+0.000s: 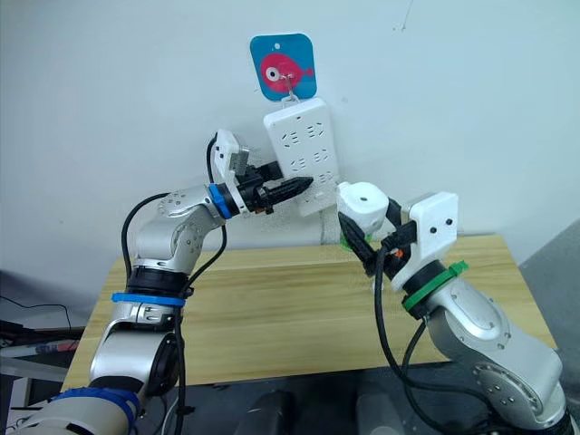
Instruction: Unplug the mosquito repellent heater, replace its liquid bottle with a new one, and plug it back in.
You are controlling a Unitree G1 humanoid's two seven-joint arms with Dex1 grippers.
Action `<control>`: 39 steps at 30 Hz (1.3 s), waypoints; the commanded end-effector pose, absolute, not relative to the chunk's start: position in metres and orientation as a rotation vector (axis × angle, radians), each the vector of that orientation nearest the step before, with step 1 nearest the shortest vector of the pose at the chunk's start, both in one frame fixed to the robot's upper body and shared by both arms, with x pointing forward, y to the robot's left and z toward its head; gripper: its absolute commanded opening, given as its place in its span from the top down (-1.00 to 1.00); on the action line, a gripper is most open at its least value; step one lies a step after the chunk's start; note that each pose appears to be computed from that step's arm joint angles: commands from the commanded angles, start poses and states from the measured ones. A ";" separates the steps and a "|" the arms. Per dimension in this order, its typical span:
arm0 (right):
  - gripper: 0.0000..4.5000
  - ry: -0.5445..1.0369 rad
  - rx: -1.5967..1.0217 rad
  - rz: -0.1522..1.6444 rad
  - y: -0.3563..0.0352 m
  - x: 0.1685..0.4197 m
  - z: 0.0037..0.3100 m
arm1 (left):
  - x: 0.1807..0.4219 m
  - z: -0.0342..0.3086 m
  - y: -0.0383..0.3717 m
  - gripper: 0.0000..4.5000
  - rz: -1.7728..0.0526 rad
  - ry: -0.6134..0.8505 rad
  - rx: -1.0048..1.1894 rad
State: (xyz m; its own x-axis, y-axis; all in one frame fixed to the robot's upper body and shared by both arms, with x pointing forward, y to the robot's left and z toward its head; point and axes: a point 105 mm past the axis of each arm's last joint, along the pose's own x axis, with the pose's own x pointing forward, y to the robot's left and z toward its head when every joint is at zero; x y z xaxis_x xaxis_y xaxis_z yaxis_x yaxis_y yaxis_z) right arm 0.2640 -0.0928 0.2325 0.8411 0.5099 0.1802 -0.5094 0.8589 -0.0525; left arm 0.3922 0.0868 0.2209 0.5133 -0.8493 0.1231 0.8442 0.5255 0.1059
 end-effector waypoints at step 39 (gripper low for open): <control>-0.34 -0.230 -0.091 0.595 -0.067 0.322 0.228 | 0.396 0.229 0.098 0.42 -0.978 -0.189 0.044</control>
